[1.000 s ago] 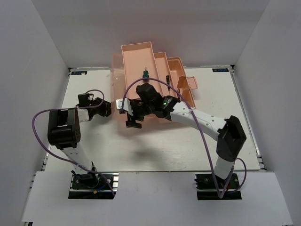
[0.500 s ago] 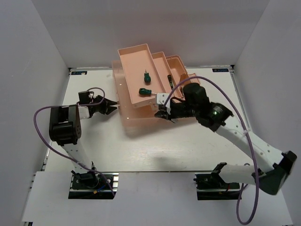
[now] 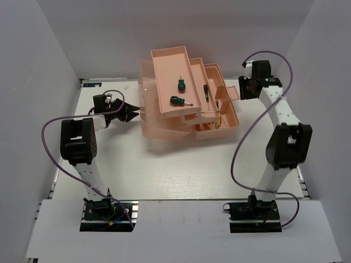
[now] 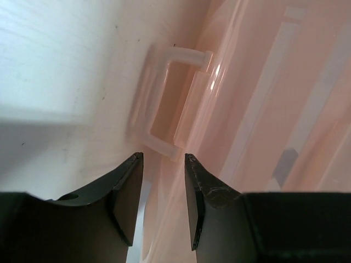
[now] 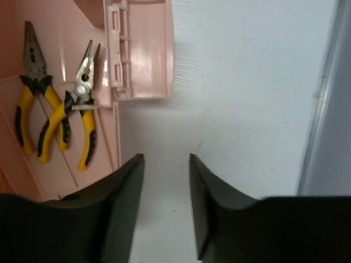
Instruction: Sort the tools into containers
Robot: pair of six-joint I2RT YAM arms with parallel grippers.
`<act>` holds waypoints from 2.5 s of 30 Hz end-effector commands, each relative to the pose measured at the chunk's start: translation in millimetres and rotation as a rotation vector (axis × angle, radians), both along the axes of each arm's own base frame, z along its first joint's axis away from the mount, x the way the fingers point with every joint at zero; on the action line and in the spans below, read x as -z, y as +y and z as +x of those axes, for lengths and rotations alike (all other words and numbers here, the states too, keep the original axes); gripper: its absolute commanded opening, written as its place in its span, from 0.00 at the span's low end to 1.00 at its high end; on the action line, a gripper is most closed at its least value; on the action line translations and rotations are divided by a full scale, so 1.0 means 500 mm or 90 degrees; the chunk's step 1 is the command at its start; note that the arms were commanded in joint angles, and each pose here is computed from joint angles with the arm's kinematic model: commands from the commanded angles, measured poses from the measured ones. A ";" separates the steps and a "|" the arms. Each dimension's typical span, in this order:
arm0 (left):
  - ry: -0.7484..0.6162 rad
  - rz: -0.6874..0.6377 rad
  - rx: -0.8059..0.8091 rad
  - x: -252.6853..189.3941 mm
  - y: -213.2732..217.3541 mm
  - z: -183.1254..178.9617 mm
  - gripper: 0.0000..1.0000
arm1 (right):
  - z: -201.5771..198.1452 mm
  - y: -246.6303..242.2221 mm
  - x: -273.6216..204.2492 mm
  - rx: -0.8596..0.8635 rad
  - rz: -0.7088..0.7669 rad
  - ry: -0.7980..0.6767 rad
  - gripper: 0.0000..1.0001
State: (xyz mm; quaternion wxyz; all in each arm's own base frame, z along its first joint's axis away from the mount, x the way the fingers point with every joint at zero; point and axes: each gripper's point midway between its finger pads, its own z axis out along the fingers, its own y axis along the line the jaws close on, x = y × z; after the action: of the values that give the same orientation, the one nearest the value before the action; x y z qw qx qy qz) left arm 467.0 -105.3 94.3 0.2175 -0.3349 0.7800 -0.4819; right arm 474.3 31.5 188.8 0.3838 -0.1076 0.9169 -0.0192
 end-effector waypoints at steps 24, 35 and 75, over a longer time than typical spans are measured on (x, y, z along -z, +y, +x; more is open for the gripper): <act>-0.246 -0.103 0.253 -0.308 -0.284 0.036 0.47 | -0.129 0.201 0.169 -0.263 0.375 0.330 0.50; -0.303 -0.136 0.317 -0.420 -0.393 0.008 0.47 | -0.094 0.209 0.088 -0.256 0.321 0.237 0.65; -0.158 0.078 0.482 -0.157 -0.434 -0.194 0.57 | 0.071 0.149 0.023 -0.162 0.234 0.027 0.60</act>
State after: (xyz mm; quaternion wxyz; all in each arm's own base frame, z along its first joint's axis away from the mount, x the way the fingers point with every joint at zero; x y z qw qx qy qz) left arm 384.7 -295.6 134.6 0.1198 -0.0213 0.8711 -0.4758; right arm 503.4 72.5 140.1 0.3370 -0.1119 0.9216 0.1568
